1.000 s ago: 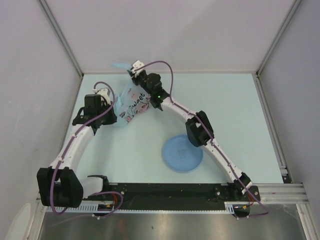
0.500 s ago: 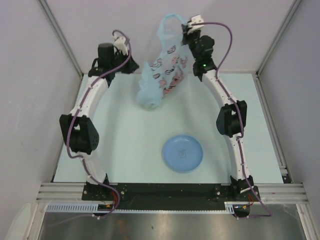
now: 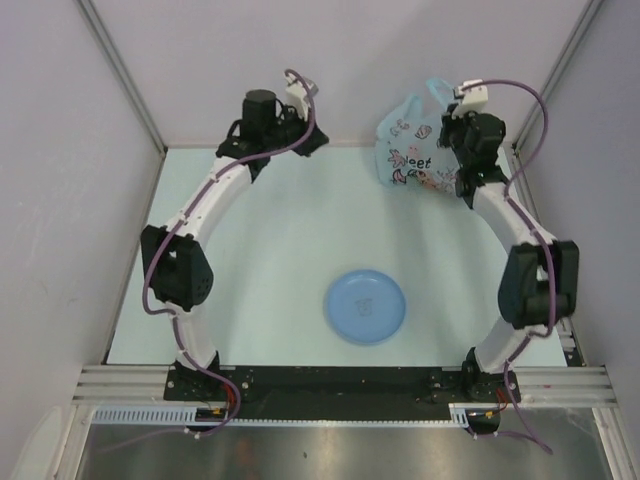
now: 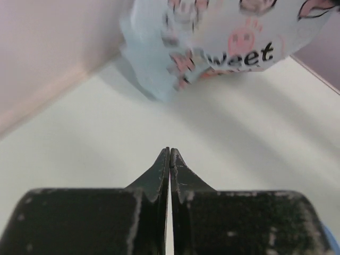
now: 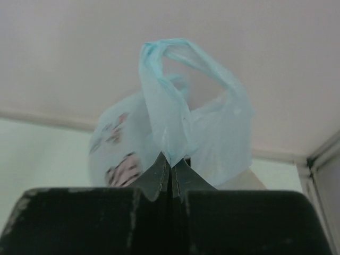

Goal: Take the fake fruits out of the plastic bag

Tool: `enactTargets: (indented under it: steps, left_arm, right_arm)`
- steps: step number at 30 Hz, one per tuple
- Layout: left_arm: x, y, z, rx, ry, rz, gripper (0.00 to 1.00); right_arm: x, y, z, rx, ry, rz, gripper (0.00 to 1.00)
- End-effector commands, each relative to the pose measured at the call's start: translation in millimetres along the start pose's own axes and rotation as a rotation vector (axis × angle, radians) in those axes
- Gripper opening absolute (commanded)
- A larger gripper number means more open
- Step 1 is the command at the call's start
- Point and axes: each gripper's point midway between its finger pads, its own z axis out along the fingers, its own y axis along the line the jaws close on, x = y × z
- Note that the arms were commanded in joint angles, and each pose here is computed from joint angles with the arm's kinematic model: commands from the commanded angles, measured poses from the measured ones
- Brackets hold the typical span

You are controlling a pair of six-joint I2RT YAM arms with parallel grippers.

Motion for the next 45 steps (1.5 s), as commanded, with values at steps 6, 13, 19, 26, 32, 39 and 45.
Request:
enactTargets:
  steps: [6, 13, 19, 26, 32, 39, 45]
  left_arm:
    - [41, -39, 20, 0.079, 0.09, -0.147, 0.37]
    - [18, -38, 60, 0.089, -0.001, -0.159, 0.75]
    - [30, -29, 44, 0.021, 0.052, -0.14, 0.75]
    - [30, -19, 19, -0.047, 0.057, -0.174, 0.75]
    - [23, -20, 20, -0.045, 0.047, -0.169, 0.75]
    - [35, -25, 17, -0.019, 0.074, -0.203, 0.75]
    - [33, -22, 9, -0.051, 0.07, -0.172, 0.75]
  right_arm:
    - [65, 39, -133, -0.104, 0.314, 0.141, 0.0]
    - [97, 69, -164, -0.249, 0.468, 0.121, 0.0]
    - [107, 67, -180, -0.23, 0.543, 0.126, 0.0]
    - [128, 22, -274, -0.069, 0.835, 0.289, 0.0]
    - [72, -49, -258, 0.111, 0.634, 0.227, 0.66]
    - [-35, -48, -138, -0.013, 0.183, 0.368, 0.77]
    - [37, -58, -43, 0.067, 0.308, 0.638, 0.77]
